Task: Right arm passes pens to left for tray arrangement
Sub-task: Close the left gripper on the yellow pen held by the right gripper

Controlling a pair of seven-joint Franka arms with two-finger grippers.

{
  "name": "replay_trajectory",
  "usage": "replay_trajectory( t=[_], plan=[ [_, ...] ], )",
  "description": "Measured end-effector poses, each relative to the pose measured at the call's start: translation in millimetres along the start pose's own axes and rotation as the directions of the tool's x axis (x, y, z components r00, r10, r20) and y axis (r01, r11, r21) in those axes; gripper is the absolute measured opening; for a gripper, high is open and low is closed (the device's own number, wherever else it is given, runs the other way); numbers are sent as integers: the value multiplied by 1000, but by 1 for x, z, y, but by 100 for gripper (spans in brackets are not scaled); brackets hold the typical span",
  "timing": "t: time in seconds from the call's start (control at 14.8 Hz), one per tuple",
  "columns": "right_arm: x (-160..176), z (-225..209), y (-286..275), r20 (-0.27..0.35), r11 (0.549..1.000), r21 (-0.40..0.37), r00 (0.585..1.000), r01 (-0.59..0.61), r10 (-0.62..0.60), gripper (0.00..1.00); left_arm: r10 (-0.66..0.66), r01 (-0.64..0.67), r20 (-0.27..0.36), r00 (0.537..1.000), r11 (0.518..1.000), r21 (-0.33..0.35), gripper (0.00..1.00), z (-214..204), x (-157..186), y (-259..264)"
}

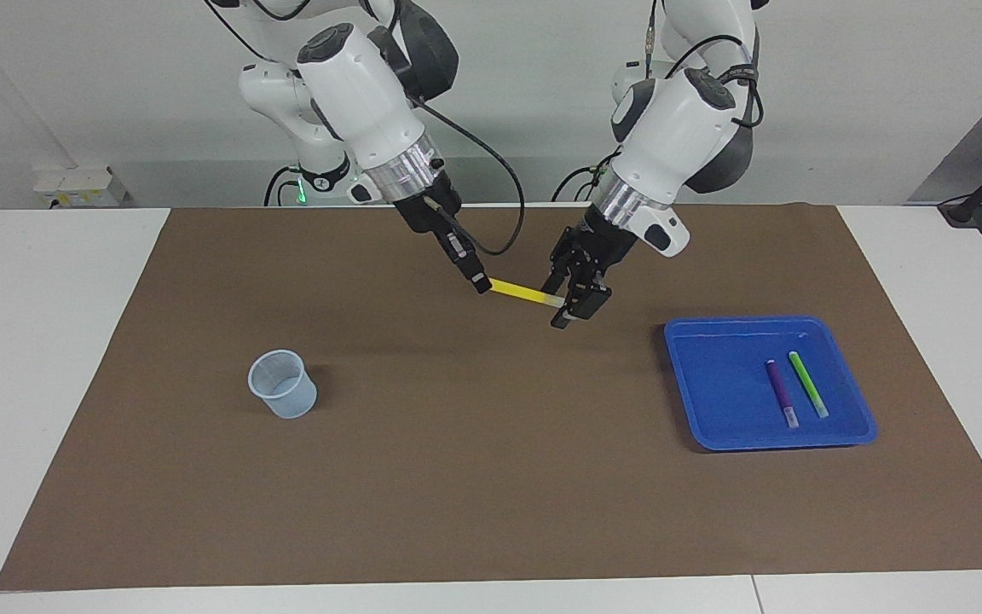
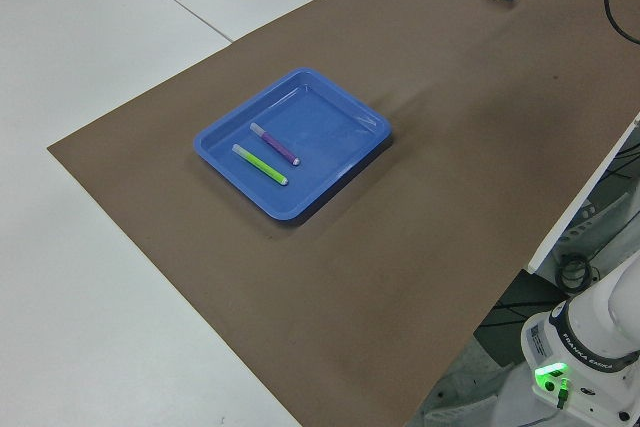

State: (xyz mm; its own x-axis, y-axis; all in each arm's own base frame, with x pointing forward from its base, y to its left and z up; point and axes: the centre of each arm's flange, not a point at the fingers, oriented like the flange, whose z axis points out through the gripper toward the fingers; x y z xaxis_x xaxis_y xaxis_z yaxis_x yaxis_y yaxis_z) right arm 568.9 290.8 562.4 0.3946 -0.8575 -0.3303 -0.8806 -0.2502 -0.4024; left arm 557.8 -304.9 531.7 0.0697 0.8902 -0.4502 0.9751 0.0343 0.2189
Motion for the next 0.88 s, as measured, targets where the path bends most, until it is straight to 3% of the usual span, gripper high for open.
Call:
replay_trajectory(
  t=[0.07,0.2,0.27,0.41,0.75,0.88],
  plan=[
    [0,0,0,0,1000,0,1000,0,0,18,1,-1,0,1000,1000,1,65,0,0,0],
    [0,0,0,0,1000,0,1000,0,0,18,1,-1,0,1000,1000,2,51,0,0,0],
    [1,0,0,0,1000,0,1000,0,0,18,1,-1,0,1000,1000,2,51,0,0,0],
    [1,-1,0,-1,1000,2,1000,-2,2,18,2,-2,-1,1000,1000,7,33,1,-1,-1],
    [4,-2,-2,-3,1000,8,1000,-4,4,18,14,-14,-2,1000,1000,20,18,3,-3,-4],
    [4,-2,-2,-4,1000,7,1000,-4,4,18,18,-18,-2,1000,1000,20,18,2,-4,-4]
  ],
)
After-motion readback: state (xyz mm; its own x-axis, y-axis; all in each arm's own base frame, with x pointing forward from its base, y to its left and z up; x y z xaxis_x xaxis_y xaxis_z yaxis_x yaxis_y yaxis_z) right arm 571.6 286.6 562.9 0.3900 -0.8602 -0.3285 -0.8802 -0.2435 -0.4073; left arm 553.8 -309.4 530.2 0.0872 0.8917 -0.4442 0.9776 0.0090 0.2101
